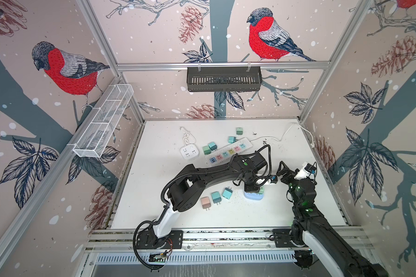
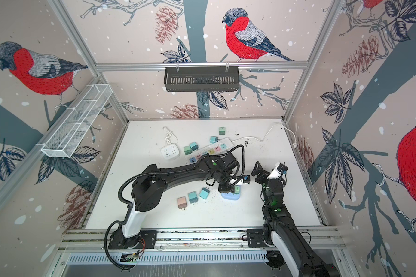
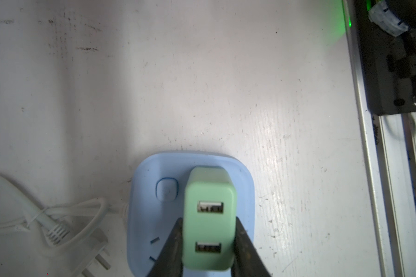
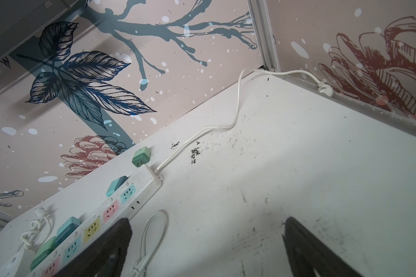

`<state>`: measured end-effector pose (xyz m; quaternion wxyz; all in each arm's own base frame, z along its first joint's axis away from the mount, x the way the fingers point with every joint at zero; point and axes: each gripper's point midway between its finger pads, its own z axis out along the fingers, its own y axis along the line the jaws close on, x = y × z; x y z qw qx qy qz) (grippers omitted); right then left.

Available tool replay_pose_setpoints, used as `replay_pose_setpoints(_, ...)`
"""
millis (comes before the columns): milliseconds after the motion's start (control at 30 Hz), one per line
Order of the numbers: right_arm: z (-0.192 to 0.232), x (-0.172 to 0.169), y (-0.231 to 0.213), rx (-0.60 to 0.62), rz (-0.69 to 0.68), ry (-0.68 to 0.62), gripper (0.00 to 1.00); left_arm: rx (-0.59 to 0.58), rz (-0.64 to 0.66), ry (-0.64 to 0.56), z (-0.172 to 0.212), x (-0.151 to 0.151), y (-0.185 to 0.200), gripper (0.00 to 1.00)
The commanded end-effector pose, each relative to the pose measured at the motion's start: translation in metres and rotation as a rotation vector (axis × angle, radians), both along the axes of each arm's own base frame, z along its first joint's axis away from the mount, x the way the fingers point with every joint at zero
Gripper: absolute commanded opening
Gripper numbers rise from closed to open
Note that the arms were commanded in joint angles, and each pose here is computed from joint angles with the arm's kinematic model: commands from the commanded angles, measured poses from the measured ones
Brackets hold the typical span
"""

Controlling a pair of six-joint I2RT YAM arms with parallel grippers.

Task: Insert the plug
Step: 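Open the left gripper and lift it away from the socket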

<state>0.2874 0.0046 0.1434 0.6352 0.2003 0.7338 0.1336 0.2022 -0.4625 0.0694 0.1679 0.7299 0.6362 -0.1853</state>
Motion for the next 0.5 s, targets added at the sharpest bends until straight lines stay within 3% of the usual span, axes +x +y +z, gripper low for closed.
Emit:
replay_pose_setpoints(0, 0.008, 0.002, -0.001, 0.016, -0.009, -0.028, 1.00, 0.084, 0.018, -0.065, -0.013, 0.009, 0.020, 0.98)
replay_pose_setpoints(267, 0.007, 0.003, -0.005, 0.025, -0.035, -0.012, 1.00, -0.148, 0.039, -0.165, 0.052, 0.009, 0.014, 0.99)
replay_pose_setpoints(467, -0.004, 0.003, -0.022, 0.062, -0.136, 0.046, 1.00, -0.355, 0.153, -0.308, 0.115, 0.018, 0.028, 0.99)
